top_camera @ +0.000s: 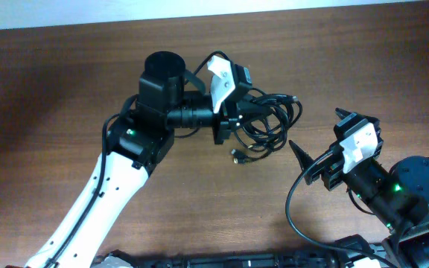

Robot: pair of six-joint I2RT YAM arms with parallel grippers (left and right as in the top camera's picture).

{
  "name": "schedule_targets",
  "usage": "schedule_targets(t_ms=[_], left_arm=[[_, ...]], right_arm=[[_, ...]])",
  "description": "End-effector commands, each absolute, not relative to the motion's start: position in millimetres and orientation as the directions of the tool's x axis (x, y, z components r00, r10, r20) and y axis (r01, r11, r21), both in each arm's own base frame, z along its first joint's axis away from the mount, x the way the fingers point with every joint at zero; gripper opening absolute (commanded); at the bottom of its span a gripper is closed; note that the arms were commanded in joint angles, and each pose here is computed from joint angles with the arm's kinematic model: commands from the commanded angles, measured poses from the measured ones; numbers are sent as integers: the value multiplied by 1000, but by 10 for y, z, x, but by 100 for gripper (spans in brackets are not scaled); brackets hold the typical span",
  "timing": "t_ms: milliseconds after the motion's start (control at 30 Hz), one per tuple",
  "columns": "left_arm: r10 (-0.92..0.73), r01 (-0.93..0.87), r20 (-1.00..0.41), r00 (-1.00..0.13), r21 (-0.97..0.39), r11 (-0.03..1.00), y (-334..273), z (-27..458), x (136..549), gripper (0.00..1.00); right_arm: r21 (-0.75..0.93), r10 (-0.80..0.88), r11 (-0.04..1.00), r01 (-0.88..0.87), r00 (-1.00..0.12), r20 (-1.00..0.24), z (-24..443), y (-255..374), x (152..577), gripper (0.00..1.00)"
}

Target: Untangle cables

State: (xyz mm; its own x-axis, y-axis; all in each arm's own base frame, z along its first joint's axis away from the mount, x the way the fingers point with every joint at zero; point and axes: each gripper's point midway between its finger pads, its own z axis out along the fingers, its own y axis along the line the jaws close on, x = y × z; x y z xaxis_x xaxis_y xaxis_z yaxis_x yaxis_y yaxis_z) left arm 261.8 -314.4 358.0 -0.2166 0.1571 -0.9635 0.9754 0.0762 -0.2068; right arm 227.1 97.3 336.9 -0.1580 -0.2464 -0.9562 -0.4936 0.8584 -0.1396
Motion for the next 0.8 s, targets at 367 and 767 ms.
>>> schedule_targets(t_ms=[367,767], left_arm=[[94,964,-990,-109,-128,-231,-3064,3887,2088,0],[100,976,-989,-106,-123,-182,-3084,3864,2170,0]], right_arm=[[-38,-119,928,-371,-199,-973,3461,804,2350,99],[-11,-121,884,-467,-207,-971,3430,971,2266,100]])
